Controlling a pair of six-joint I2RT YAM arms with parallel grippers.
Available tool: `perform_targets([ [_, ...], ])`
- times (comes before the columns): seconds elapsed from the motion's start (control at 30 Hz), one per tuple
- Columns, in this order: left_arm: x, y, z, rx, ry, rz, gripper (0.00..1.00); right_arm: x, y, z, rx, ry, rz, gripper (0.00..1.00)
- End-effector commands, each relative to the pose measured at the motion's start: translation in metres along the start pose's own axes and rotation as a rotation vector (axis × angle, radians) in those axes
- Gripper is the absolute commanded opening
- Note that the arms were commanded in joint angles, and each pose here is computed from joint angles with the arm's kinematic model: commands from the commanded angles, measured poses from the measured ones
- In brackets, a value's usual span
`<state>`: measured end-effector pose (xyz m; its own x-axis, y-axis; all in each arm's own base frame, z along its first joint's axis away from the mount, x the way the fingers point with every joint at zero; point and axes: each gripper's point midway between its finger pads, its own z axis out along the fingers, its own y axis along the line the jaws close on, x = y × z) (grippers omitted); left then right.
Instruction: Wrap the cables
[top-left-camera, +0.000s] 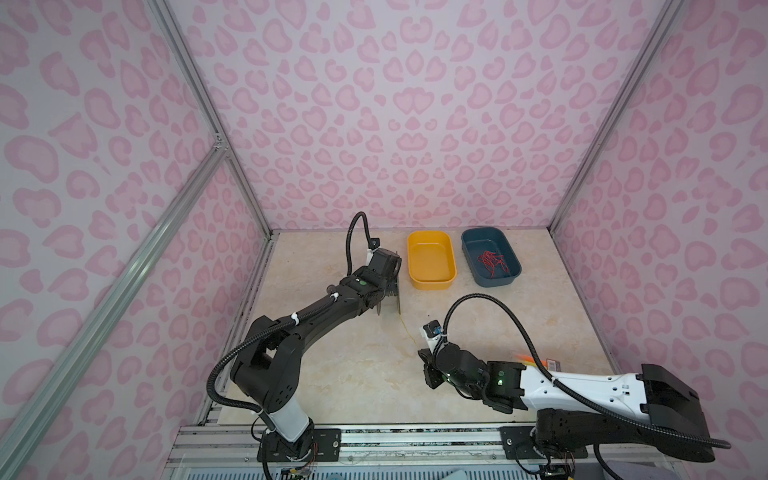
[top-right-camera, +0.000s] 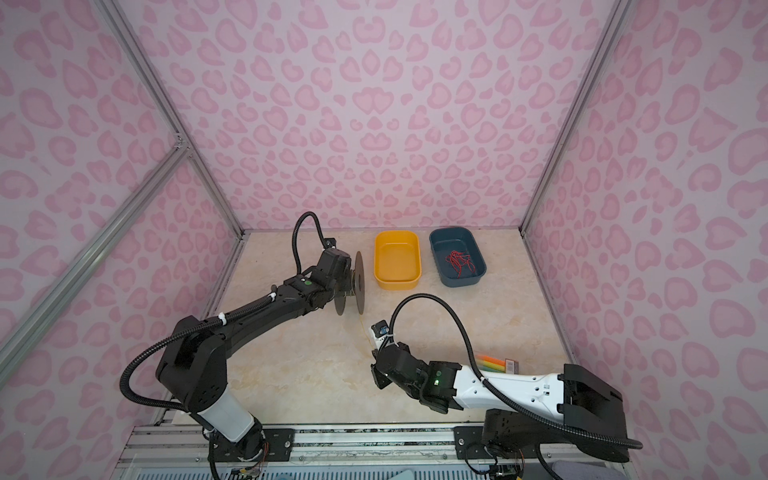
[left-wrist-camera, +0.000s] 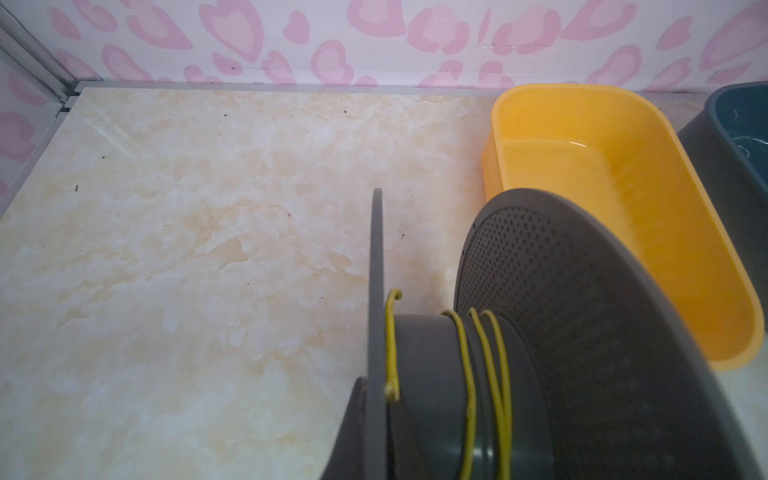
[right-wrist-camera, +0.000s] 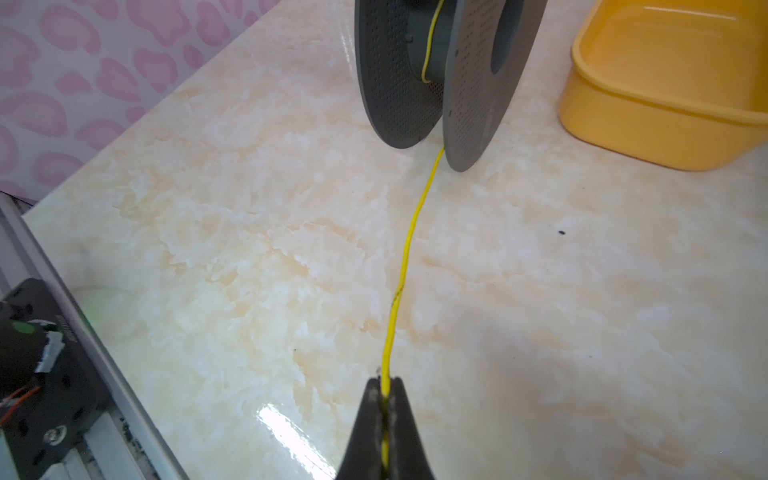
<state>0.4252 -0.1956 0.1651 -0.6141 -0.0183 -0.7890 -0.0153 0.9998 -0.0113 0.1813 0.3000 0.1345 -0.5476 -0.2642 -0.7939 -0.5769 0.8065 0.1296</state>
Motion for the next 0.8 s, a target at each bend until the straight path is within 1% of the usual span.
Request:
perform_targets([
  [0.0,-0.017,0.006,0.004,-0.055,-0.088,0.035,0.04,0.010,-0.014,-0.006,0.086,0.080,-0.183,0.00],
  [0.17,0.000,0.000,-0.004,-0.037,-0.052,0.120,0.04,-0.031,-0.015,-0.004,0.151,0.033,-0.280,0.00],
  [0.3,0.013,0.002,-0.015,-0.019,-0.027,0.160,0.04,-0.062,-0.011,-0.005,0.176,-0.007,-0.345,0.00],
  [0.47,0.029,-0.002,-0.029,0.019,0.000,0.224,0.04,-0.099,-0.017,-0.006,0.205,-0.059,-0.373,0.00],
  [0.6,0.038,-0.008,-0.042,0.062,0.007,0.248,0.04,-0.128,-0.021,-0.007,0.226,-0.108,-0.378,0.00],
  [0.77,0.044,-0.018,-0.059,0.149,0.030,0.280,0.04,-0.147,-0.030,-0.004,0.253,-0.142,-0.390,0.00],
])
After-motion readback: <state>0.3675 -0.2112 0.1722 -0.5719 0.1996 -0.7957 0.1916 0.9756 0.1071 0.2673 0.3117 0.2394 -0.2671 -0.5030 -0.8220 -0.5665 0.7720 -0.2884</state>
